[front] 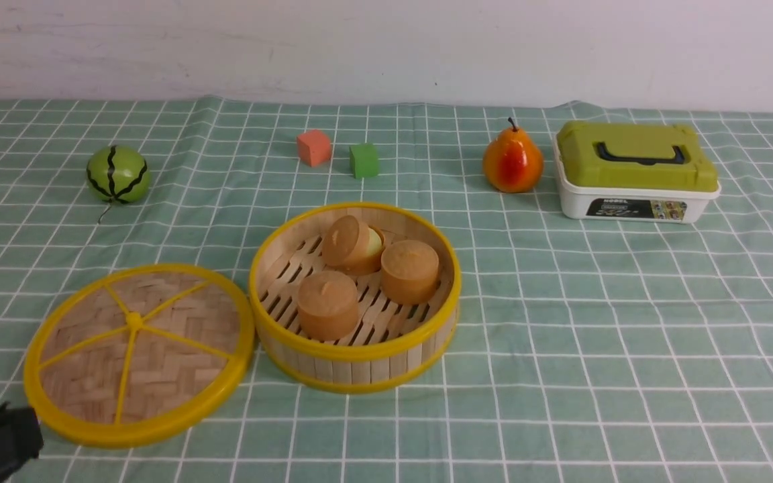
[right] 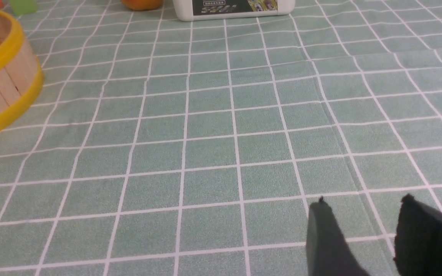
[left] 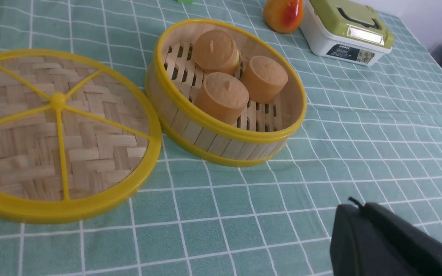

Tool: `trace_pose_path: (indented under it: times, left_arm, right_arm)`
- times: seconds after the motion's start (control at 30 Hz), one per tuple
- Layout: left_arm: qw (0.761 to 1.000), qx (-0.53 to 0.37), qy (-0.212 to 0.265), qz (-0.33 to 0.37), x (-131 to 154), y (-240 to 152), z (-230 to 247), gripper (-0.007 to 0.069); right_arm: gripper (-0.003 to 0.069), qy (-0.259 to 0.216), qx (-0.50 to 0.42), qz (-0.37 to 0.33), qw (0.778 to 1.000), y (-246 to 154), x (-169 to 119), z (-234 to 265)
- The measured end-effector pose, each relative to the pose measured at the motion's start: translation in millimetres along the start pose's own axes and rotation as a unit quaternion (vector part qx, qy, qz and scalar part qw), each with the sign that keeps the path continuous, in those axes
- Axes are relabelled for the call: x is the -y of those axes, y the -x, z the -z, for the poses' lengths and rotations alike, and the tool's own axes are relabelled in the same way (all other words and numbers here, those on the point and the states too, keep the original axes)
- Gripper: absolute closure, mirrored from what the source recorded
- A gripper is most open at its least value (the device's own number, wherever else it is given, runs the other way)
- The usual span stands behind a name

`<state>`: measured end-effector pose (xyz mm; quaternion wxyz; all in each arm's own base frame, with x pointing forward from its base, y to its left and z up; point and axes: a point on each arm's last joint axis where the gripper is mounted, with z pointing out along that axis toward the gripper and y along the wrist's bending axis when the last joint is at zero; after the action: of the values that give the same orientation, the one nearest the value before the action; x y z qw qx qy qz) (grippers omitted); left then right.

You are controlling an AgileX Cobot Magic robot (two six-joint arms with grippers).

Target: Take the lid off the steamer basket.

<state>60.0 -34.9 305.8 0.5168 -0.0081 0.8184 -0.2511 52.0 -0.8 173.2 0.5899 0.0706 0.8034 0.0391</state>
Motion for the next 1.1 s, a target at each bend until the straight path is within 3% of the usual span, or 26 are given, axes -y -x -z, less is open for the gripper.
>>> trace_pose_path:
  times: [0.3,0.8,1.1]
  left_arm:
    - [0.999,-0.017,0.017,0.021,-19.6,-34.5,-15.3,0.0638]
    - [0.999,-0.031,0.02,0.024,-22.1,-40.3,-17.6,0.0638]
    - [0.996,0.027,0.07,-0.053,-30.3,-34.7,-9.1,0.0638]
  right_arm:
    - [0.0418,0.0,0.0,0.0,1.0,0.0,0.0,0.0]
    - [0.0418,0.0,0.0,0.0,1.0,0.0,0.0,0.0]
    - [0.0418,0.0,0.0,0.0,1.0,0.0,0.0,0.0]
